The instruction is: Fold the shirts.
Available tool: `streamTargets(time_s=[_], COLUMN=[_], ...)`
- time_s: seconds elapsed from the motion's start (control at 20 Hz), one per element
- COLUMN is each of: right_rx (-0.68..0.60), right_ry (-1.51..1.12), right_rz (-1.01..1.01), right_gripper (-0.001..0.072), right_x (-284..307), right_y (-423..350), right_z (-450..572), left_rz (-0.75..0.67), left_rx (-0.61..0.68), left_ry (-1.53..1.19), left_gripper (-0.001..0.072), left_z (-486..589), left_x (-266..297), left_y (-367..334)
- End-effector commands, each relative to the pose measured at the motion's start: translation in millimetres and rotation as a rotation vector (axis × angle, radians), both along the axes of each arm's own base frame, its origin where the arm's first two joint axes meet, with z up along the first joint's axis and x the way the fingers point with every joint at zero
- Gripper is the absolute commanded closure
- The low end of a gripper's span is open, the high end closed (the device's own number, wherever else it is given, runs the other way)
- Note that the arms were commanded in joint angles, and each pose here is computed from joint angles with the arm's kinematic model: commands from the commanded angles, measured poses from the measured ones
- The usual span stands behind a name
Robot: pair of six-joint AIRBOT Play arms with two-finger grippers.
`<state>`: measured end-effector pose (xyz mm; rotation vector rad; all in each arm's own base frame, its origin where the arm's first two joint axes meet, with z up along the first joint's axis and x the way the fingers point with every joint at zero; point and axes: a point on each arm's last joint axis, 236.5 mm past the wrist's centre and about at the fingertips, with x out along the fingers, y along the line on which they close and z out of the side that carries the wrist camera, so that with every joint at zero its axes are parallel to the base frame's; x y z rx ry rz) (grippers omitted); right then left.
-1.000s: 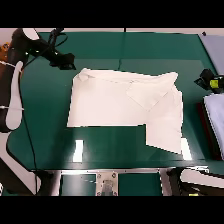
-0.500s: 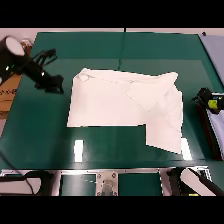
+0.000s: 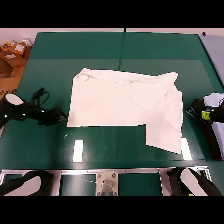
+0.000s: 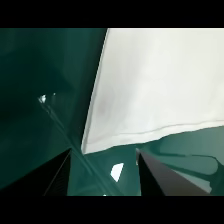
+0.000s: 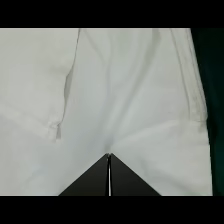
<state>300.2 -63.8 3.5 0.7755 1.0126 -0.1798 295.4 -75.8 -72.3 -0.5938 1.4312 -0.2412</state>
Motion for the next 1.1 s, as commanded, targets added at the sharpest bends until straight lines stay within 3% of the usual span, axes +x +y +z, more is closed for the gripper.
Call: streamTargets(time_s=[0.0,0.25,0.35,0.75,0.85,1.05], right_rx=[-0.002,-0.004,-0.005,0.007,0.047,0.15], right_ry=[-0.001,-0.002,-0.002,0.161,0.209,0.292], right_rz=[0.001,0.005,0.005,-0.099,-0.107,-0.083], right_gripper=[0.0694,0.0694,0.0694,0.0689,0.0453,0.0438], right_x=[-1,-1,-1,-42,-57,-81], right_y=[1,1,1,-22,-12,18], right_z=[-1,-1,-1,-30,-50,-96], left_rz=[0.046,0.007,-0.033,0.017,0.0,0.017], left_rx=[-0.028,-0.125,-0.104,0.01,0.014,0.033], left_ry=[0.02,0.013,-0.013,-0.062,-0.074,-0.096], left_gripper=[0.024,0.0245,0.0685,0.0684,0.0683,0.0683], left_z=[-34,-38,-28,-16,-16,-17], left_x=[-1,5,14,36,36,43], left_y=[-17,-46,-35,48,48,52])
